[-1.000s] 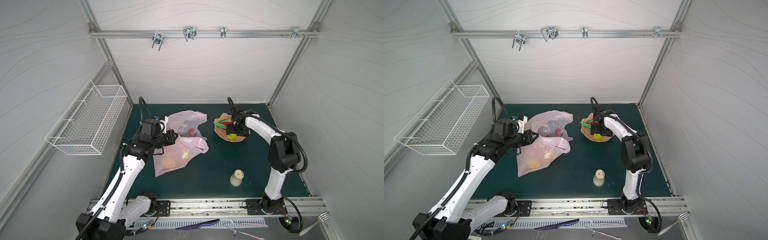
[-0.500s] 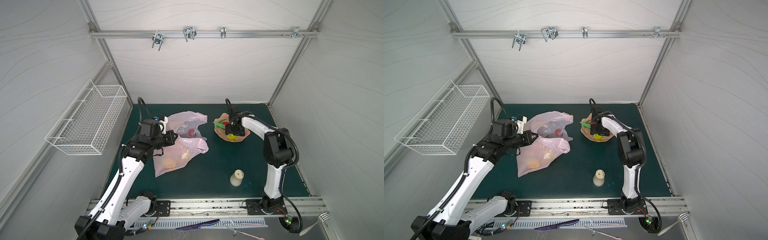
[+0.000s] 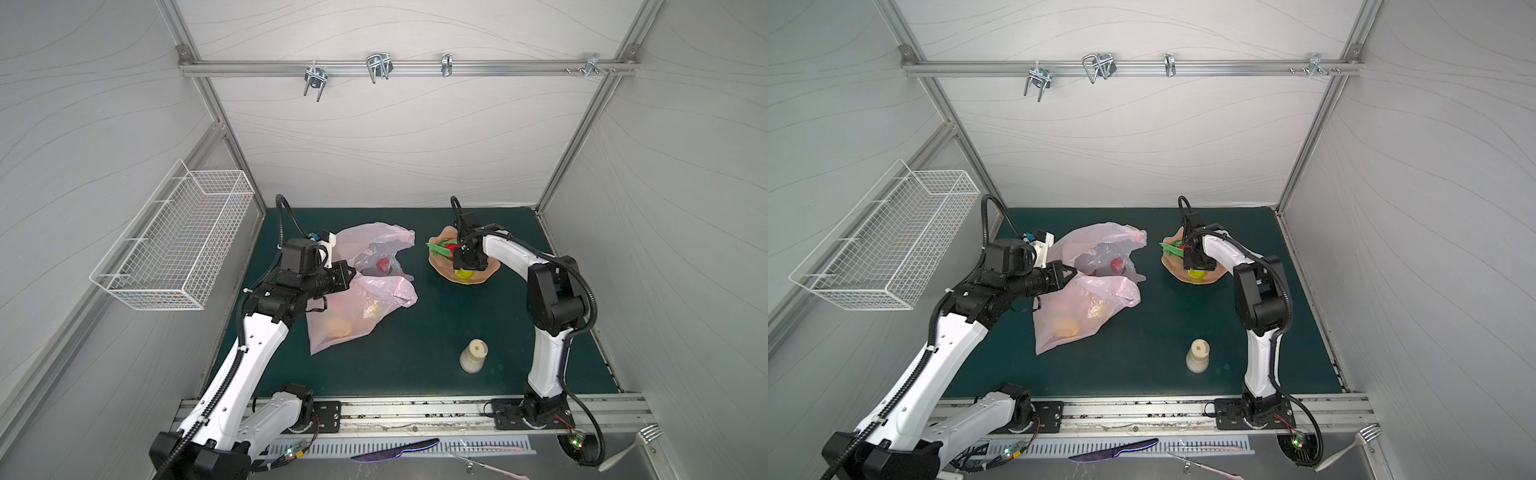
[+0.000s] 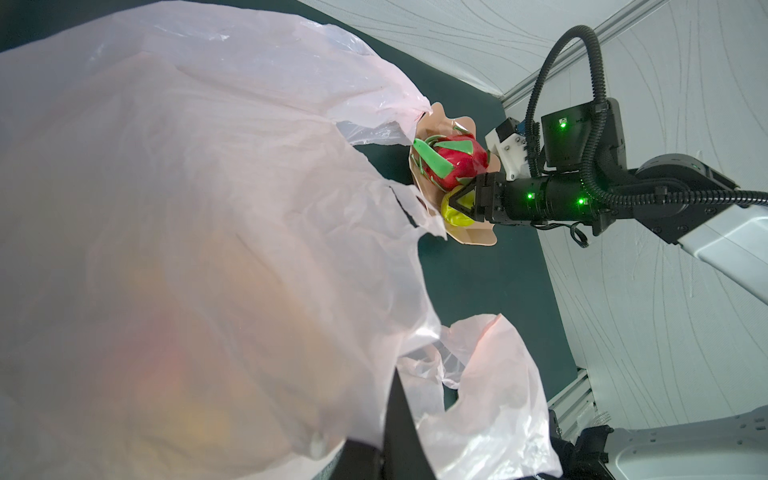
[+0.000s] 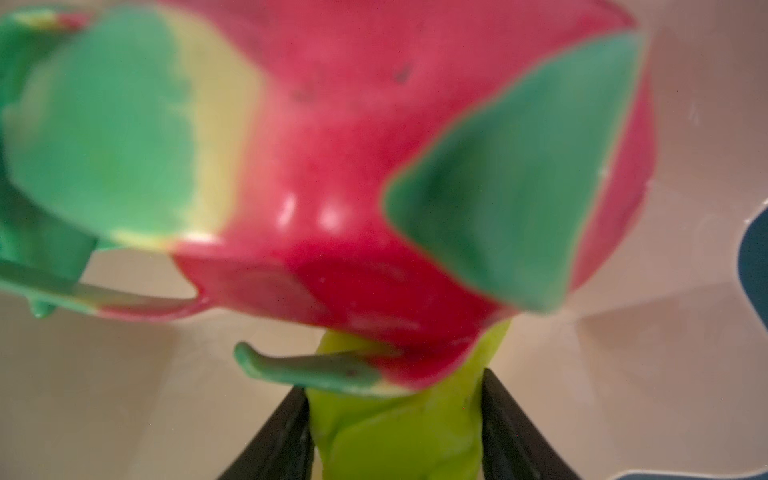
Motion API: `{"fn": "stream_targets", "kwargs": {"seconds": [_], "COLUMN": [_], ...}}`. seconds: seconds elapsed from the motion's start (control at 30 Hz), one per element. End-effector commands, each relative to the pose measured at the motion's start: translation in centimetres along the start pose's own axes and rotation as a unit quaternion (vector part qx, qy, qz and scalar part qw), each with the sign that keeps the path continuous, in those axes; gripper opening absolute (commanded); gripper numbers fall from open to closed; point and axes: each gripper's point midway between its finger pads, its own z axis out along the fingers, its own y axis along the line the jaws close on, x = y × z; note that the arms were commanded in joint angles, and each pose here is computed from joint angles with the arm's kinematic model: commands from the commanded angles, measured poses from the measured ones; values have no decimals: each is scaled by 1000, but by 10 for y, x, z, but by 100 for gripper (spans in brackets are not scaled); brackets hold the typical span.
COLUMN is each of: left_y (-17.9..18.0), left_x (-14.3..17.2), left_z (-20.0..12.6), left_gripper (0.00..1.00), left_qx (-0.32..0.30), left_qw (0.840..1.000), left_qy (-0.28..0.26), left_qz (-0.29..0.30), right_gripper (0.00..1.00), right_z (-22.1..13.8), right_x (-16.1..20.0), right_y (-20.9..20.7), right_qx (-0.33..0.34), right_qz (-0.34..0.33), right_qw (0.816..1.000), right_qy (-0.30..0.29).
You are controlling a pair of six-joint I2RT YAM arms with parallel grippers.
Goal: Place the fruits into the plastic bag
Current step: Pick up the fruit from the plate, then place the fruit in the plastic bag.
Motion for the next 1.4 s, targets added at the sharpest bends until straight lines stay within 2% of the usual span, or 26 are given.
{"fn": "stream_targets", "kwargs": {"seconds": [0.0, 0.23, 0.7, 1.03, 1.23, 1.37], "left_y": [-6, -6, -6, -7, -8, -8], "left_x": [-10, -12, -12, -13, -12, -11], "left_z": [-6, -4, 1, 4, 2, 2], "left_gripper": [0, 0, 0, 0, 0, 0], "left_qx": [9, 9, 11, 17, 18, 18], "left_qw": [1000, 1000, 1000, 1000, 1000, 1000], "left_qy": [-17, -18, -15, -13, -12, -11], "left_qz": [6, 6, 7, 4, 3, 2], "right_gripper": [51, 47, 43, 43, 44, 45], "right_z": [-2, -35, -133, -142, -148, -156], "right_x": [11, 3, -6, -8, -14, -17], "right_y": [-9, -11, -9, -7, 25, 70], "right_qx": [10, -1, -77, -107, -198, -319], "right_qz": [-1, 4, 43, 53, 58, 75], "right_qw": [1000, 1000, 991, 987, 973, 942], "right_qy": [9, -26, -105, -109, -104, -80]}}
